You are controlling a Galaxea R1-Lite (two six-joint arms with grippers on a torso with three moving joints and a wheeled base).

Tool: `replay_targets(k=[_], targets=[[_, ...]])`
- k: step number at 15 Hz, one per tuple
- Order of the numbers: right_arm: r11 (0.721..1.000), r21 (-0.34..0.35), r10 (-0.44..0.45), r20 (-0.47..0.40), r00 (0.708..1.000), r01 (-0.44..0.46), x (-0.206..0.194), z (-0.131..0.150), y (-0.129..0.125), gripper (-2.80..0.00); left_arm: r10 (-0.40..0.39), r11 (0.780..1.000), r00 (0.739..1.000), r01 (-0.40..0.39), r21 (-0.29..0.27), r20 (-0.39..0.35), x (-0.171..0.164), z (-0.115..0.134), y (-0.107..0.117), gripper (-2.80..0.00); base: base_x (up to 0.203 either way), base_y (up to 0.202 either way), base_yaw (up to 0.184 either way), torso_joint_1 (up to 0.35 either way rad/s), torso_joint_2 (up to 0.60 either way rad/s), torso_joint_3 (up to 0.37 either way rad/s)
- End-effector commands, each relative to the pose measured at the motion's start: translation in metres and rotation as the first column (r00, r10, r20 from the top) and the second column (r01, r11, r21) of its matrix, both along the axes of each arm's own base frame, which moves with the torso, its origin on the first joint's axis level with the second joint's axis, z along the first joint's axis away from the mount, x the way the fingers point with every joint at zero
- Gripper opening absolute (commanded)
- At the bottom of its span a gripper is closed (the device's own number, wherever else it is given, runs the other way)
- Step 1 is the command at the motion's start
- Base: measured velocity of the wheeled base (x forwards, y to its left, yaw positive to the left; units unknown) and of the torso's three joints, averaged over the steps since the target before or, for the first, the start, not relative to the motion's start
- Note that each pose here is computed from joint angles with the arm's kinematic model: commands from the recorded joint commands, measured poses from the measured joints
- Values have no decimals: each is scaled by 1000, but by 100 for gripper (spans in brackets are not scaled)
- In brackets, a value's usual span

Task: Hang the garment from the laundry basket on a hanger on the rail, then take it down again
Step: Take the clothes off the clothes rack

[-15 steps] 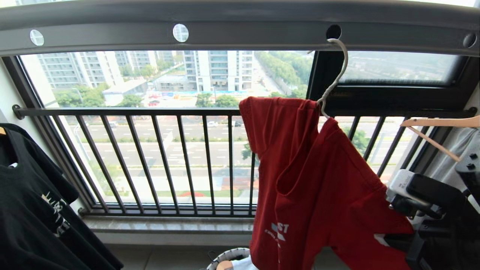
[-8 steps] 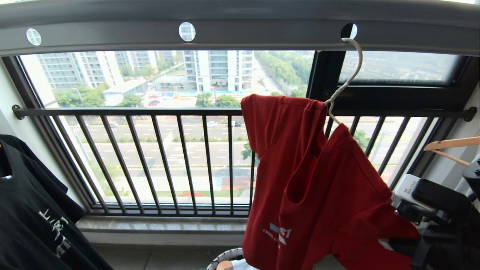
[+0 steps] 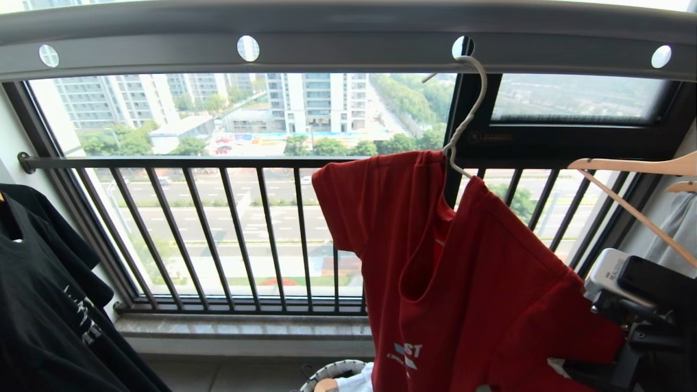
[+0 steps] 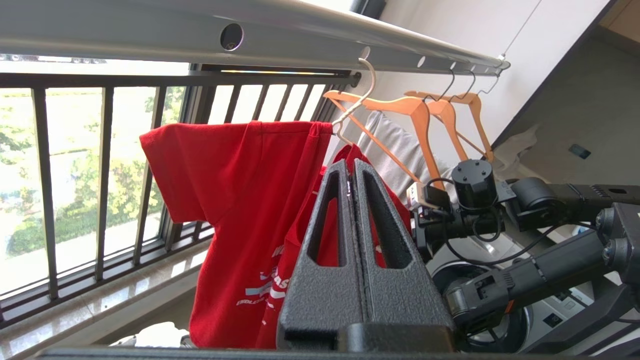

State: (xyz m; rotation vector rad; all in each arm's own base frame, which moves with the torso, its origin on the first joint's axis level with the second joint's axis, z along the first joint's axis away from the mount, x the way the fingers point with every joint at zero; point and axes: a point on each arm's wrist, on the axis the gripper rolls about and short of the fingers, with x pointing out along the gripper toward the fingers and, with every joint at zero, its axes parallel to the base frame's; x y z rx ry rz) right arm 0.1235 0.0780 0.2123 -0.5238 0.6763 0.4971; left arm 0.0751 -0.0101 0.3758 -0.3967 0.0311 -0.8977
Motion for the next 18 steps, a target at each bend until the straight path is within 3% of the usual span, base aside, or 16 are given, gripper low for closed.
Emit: replay_targets(k=[1, 5, 6, 9, 12, 17, 18], targets=[[1000, -11, 0, -16, 1000, -1, 1, -4, 1, 0, -5, 1000, 1000, 5, -1, -2, 0, 0, 0, -280, 0, 0, 0, 0, 0, 0], [1000, -28, -7, -32, 999, 6, 3, -8, 0, 0, -4, 1000, 1000, 4, -1, -2, 0, 0, 0, -280, 0, 0, 0, 0, 0, 0], [999, -32, -9, -35, 999, 7, 2, -9, -1, -280, -4, 1000, 1000, 4, -1, -2, 0, 0, 0, -280, 0, 0, 0, 0, 0, 0], [1000, -27, -8, -43, 999, 6, 6, -11, 2, -280, -4, 1000, 1000, 4, 0, -1, 0, 0, 0, -280, 0, 0, 0, 0, 0, 0], [998, 49, 37, -12, 999, -37, 28, -15, 19, -280, -4, 1000, 1000, 4, 0, 0, -1, 0, 0, -280, 0, 0, 0, 0, 0, 0], [999, 47, 6, 20, 1000, -7, 28, -13, 16, -280, -2, 1000, 1000, 2, 0, -1, 0, 0, 0, -280, 0, 0, 0, 0, 0, 0], [999, 33, -6, 27, 1000, 5, 28, -14, 14, 0, -2, 1000, 1000, 2, 0, -1, 0, 0, 0, -280, 0, 0, 0, 0, 0, 0]])
